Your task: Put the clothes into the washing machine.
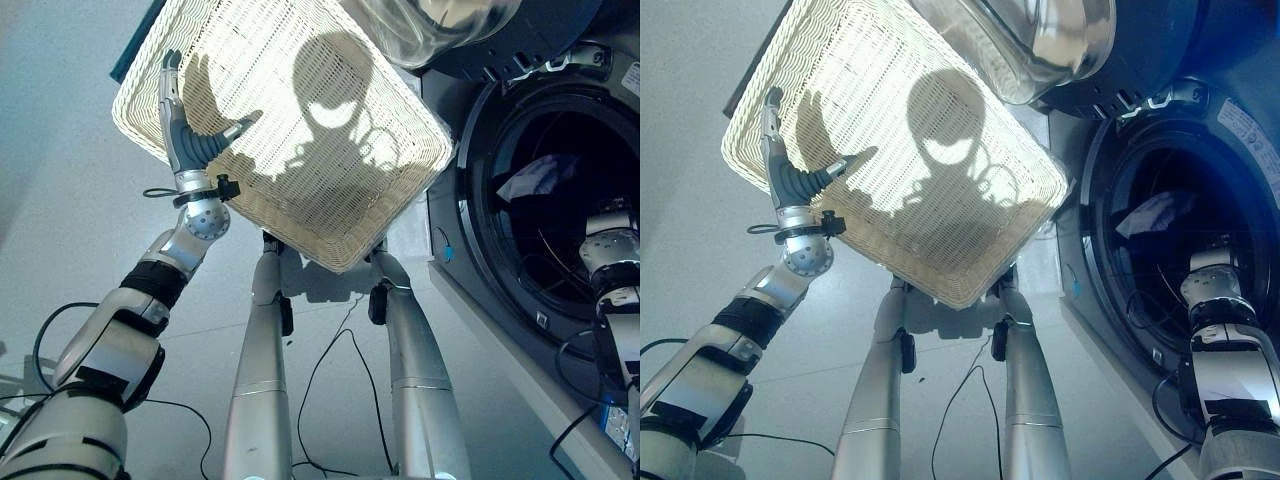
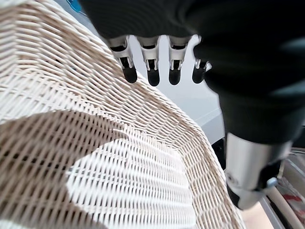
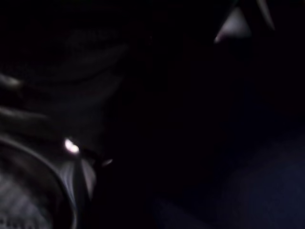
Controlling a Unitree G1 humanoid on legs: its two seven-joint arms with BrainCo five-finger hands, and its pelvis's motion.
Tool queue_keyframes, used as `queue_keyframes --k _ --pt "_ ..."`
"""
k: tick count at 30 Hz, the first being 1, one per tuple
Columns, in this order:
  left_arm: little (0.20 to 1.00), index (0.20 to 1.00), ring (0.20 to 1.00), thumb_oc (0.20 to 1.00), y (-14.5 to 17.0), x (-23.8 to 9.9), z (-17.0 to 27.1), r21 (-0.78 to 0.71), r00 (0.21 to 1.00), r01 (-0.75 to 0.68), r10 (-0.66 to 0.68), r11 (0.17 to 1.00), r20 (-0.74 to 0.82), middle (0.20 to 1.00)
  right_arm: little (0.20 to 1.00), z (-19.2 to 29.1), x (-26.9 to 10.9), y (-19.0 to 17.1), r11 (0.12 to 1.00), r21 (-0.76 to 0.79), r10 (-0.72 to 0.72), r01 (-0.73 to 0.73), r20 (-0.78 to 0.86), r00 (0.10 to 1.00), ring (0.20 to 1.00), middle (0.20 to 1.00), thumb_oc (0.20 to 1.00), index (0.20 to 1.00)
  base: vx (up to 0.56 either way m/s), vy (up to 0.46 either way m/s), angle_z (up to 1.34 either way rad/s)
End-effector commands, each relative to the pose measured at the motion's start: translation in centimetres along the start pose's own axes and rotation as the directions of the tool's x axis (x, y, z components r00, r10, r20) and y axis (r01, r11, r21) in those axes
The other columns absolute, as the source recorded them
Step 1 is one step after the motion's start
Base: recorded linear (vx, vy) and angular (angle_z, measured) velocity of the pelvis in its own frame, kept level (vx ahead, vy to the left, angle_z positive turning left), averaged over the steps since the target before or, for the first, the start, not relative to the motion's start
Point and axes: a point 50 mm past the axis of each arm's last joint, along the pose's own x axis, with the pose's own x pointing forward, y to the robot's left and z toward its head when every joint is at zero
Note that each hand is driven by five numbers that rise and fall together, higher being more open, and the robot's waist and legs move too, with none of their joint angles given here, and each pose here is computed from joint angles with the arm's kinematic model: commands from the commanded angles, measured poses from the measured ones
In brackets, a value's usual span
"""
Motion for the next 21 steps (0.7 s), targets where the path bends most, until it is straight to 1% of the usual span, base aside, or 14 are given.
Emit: queue_keyframes --k 1,2,4,5,6,7,9,10,12,13,15,17,19,21 --pt "1.0 1.0 1.0 1.0 -0.2 0.7 0.9 -0.068 0.999 -0.043 0.044 0.997 0.016 1.0 1.0 4.2 1.6 -1.5 0.882 -0.467 0.077 0.063 0.276 0.958 1.0 1.0 1.0 1.0 0.0 0.0 0.0" --pt "1.0 1.0 1.0 1.0 -0.3 1.0 1.2 -0.071 0.999 -0.042 0.044 0.997 0.016 1.0 1.0 4.2 1.2 -0.8 0.787 -0.609 0.148 0.104 0.349 0.925 1.0 1.0 1.0 1.0 0.0 0.004 0.03" --pt "1.0 1.0 1.0 1.0 -0.6 1.4 1.5 -0.082 0.999 -0.044 0.046 0.996 0.015 1.0 1.0 3.9 0.5 0.5 0.657 -0.74 0.234 0.146 0.384 0.893 1.0 1.0 1.0 1.0 0.0 0.023 0.04" --pt "1.0 1.0 1.0 1.0 -0.5 1.5 1.6 -0.084 0.999 -0.044 0.045 0.995 0.015 1.0 1.0 3.9 0.4 0.7 0.621 -0.766 0.254 0.163 0.394 0.883 1.0 1.0 1.0 1.0 0.0 0.023 0.03" --pt "1.0 1.0 1.0 1.0 -0.5 1.6 1.6 -0.088 0.999 -0.044 0.046 0.995 0.014 1.0 1.0 3.9 0.4 0.8 0.603 -0.778 0.266 0.178 0.406 0.874 1.0 1.0 1.0 1.0 -0.01 0.033 0.03" --pt "1.0 1.0 1.0 1.0 -0.6 1.7 1.6 -0.095 0.999 -0.045 0.047 0.994 0.016 1.0 1.0 3.8 0.2 1.1 0.557 -0.804 0.301 0.209 0.429 0.851 1.0 1.0 1.0 1.0 -0.01 0.037 0.02" --pt "1.0 1.0 1.0 1.0 -0.7 1.7 1.8 -0.105 0.999 -0.047 0.049 0.993 0.021 1.0 1.0 3.3 -0.2 1.5 0.52 -0.818 0.344 0.247 0.465 0.816 1.0 1.0 1.0 1.0 -0.01 0.041 0.01" --pt "1.0 1.0 1.0 1.0 -0.7 1.7 1.8 -0.105 0.999 -0.047 0.049 0.993 0.021 1.0 1.0 3.3 -0.3 1.5 0.519 -0.818 0.345 0.249 0.467 0.814 1.0 1.0 1.0 1.0 -0.01 0.034 0.0" --pt "1.0 1.0 1.0 1.0 -0.9 1.4 1.8 -0.111 0.999 -0.048 0.05 0.993 0.021 1.0 1.0 2.7 -0.8 1.8 0.492 -0.821 0.393 0.29 0.507 0.767 1.0 1.0 1.0 1.0 0.0 0.0 0.0" --pt "1.0 1.0 1.0 1.0 -0.9 1.3 1.7 -0.112 0.998 -0.049 0.052 0.993 0.02 1.0 1.0 2.6 -0.9 1.8 0.488 -0.822 0.401 0.294 0.51 0.761 1.0 1.0 1.0 1.0 0.0 0.0 0.0" --pt "1.0 1.0 1.0 1.0 -0.9 1.2 1.7 -0.115 0.998 -0.055 0.057 0.992 0.016 1.0 1.0 2.1 -1.5 2.3 0.446 -0.829 0.476 0.338 0.54 0.694 1.0 1.0 1.0 1.0 -0.01 0.018 0.01" --pt "1.0 1.0 1.0 1.0 -0.8 1.1 1.7 -0.119 0.998 -0.062 0.064 0.991 0.013 1.0 1.0 1.3 -2.3 2.9 0.38 -0.849 0.569 0.366 0.527 0.631 1.0 1.0 1.0 1.0 -0.01 0.039 0.02" --pt "1.0 1.0 1.0 1.0 -0.8 1.0 1.7 -0.12 0.998 -0.064 0.066 0.991 0.011 1.0 1.0 0.8 -2.7 3.1 0.36 -0.854 0.604 0.376 0.52 0.604 1.0 1.0 1.0 1.0 0.0 0.016 0.0" --pt "1.0 1.0 1.0 1.0 -0.8 0.8 1.6 -0.122 0.997 -0.07 0.072 0.99 0.01 1.0 1.0 -0.4 -3.6 3.2 0.339 -0.863 0.671 0.374 0.501 0.546 1.0 1.0 1.0 1.0 0.0 0.034 0.0"
